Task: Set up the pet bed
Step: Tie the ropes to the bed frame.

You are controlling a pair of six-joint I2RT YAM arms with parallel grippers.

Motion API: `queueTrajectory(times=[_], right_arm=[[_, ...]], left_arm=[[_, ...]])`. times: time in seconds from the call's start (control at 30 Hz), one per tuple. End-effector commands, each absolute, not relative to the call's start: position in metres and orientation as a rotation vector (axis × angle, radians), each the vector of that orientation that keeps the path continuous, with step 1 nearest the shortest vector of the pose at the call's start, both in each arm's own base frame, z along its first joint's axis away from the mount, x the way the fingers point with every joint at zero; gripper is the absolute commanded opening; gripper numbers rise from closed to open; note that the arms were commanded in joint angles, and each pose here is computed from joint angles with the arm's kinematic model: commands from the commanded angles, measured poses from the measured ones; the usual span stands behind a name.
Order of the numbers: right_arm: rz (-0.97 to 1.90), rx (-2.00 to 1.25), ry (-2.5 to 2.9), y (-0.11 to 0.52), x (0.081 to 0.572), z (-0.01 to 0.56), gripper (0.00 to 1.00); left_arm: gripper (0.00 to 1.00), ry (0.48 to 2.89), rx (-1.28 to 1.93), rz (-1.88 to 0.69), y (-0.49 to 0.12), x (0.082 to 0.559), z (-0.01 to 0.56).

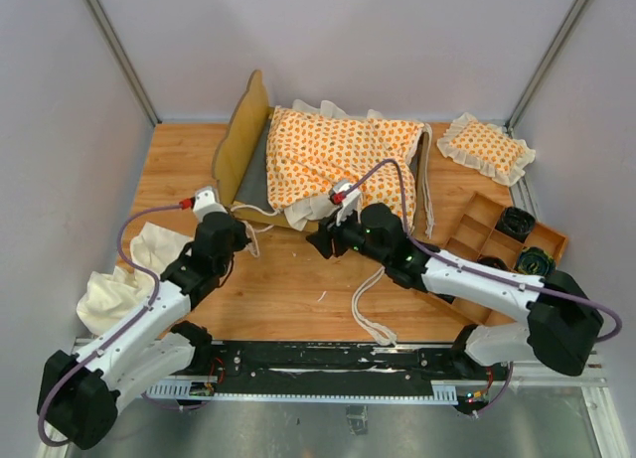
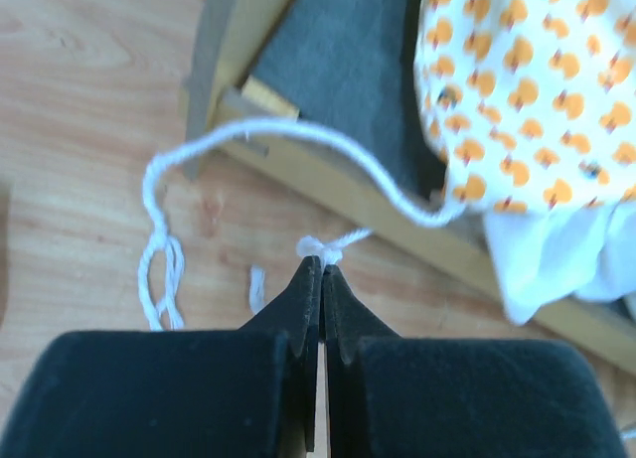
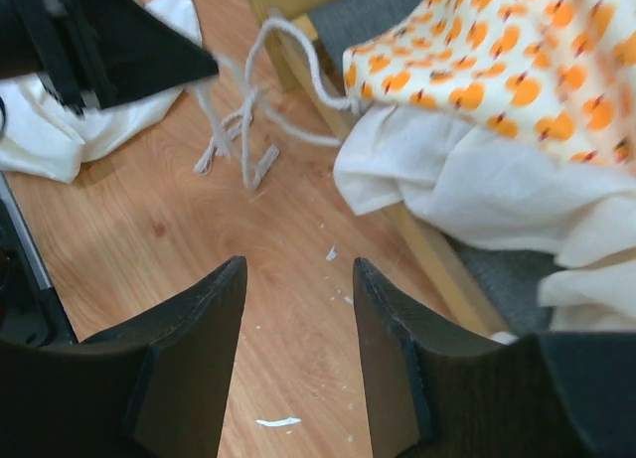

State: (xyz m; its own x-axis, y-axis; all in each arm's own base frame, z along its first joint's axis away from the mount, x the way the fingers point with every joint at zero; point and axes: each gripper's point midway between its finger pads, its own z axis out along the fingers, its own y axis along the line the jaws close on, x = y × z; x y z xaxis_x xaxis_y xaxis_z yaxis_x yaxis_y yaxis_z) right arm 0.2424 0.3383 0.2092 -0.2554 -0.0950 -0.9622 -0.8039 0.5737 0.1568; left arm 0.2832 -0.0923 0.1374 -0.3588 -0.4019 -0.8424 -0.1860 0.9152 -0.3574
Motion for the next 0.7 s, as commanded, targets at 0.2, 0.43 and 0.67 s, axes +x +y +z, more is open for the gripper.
queueTrajectory(times=[0.2, 0.43, 0.67], right_arm=[[0.842, -0.604, 1.785, 0.434, 0.221, 0.160, 0.48], [0.763, -0.663, 1.703, 0.504, 0.225, 0.133, 0.47], [0.705, -0.613, 1.683, 0.521, 0.243, 0.101, 0.47]], left_arm=[[0.00, 1.863, -0.397, -0.342, -0.080, 0.324, 0.203], [0.00, 1.838, -0.377, -0.389, -0.078, 0.339, 0.229], [0.00, 1.836, -0.342, -0.318, -0.058, 0.346, 0.238]])
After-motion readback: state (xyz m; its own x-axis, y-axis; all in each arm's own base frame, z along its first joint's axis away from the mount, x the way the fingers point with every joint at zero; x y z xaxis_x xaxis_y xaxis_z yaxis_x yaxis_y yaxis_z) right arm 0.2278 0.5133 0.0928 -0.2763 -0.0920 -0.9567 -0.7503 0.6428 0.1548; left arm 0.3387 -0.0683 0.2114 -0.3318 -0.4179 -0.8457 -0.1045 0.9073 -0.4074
